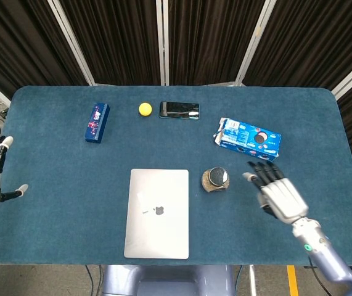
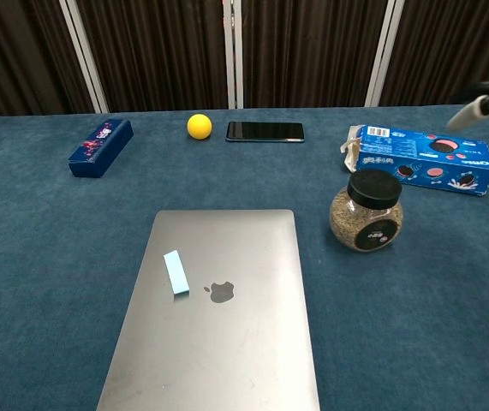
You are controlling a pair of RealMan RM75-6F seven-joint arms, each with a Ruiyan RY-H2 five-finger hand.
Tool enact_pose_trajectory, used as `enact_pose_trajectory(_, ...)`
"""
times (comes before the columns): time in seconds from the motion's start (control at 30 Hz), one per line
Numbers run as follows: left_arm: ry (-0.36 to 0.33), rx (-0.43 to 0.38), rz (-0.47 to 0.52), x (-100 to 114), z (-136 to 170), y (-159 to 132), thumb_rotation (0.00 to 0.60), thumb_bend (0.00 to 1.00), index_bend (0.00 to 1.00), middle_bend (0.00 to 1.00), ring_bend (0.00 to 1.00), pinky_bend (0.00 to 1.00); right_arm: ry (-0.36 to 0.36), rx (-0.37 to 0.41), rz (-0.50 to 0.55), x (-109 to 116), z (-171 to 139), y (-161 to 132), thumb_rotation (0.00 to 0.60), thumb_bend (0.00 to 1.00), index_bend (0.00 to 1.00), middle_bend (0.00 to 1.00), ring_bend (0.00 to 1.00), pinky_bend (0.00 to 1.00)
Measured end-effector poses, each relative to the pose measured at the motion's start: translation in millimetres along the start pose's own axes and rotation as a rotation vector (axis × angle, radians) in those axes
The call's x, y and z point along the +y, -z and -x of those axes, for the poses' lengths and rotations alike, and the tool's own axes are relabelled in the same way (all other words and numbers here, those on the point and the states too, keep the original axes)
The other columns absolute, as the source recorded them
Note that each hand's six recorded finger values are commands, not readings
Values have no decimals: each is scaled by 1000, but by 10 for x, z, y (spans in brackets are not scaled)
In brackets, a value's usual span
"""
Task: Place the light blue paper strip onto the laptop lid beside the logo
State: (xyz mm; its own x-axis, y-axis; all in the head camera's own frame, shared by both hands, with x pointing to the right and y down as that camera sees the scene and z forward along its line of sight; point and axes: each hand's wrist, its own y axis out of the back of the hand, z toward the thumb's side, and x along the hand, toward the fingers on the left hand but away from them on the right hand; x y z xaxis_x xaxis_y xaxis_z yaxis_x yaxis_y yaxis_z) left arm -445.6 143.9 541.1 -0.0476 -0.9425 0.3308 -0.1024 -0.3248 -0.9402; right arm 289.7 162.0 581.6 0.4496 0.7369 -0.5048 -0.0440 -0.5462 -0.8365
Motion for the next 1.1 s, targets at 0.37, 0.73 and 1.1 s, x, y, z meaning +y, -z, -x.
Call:
enact_pose_trajectory(0.37,7,-14,5,-19,-21,12,600,0,0,0,0,0,-130,285,2,-117,765,-976,600,1000,250,0,0,0)
enact_pose_trajectory(0.73,19,-16,31,-12,-46,47,600,0,0,0,0,0,-206,370,-83,-433,1150,-1613,600,1000,274,0,0,0)
enact_pose_trajectory(1.1,38,-18,52,-28,-65,56,600,0,0,0,0,0,-267,391,-104,-736,1340,-2034,600,1000,285,0,0,0)
